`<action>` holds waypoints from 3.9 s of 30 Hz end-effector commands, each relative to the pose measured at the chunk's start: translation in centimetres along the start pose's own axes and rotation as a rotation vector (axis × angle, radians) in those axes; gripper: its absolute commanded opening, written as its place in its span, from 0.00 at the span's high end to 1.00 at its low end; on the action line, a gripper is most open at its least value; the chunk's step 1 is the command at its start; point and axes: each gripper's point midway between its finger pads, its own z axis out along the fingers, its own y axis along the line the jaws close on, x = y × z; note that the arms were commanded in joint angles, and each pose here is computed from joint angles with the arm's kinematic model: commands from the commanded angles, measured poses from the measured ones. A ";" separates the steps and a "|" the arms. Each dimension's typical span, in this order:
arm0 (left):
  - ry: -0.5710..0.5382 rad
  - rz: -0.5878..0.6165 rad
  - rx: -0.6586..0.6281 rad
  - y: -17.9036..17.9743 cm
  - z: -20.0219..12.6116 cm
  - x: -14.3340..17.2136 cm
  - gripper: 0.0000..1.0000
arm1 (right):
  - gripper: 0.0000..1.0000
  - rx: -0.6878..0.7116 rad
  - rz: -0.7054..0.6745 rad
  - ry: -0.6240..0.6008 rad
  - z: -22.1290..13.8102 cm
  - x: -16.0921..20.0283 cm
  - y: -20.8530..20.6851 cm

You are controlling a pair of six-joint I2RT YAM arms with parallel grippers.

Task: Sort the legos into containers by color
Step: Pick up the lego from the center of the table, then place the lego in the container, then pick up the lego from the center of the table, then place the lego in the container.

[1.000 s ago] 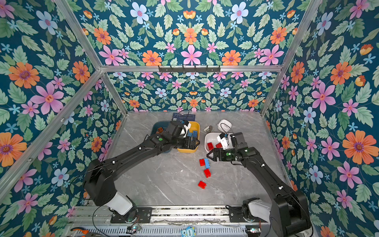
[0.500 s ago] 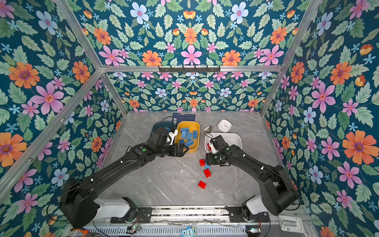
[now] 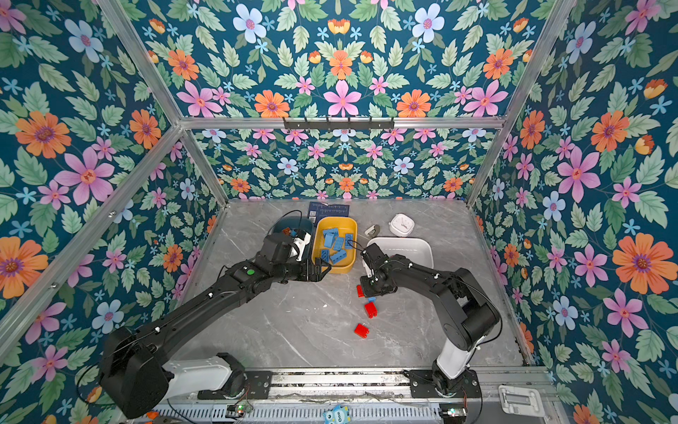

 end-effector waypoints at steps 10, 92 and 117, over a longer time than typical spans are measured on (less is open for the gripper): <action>-0.016 0.015 -0.015 0.3 -0.7 -0.5 0.00 | 0.78 0.047 -0.037 -0.014 -2.3 -0.5 0.0; -0.103 -0.095 0.024 4.5 -3.3 -2.8 0.00 | 0.65 0.184 -0.168 0.090 1.1 -1.3 1.9; -0.130 -0.136 0.155 2.5 -2.9 -3.9 0.00 | 0.51 0.131 -0.024 -0.144 -6.6 -12.6 -6.6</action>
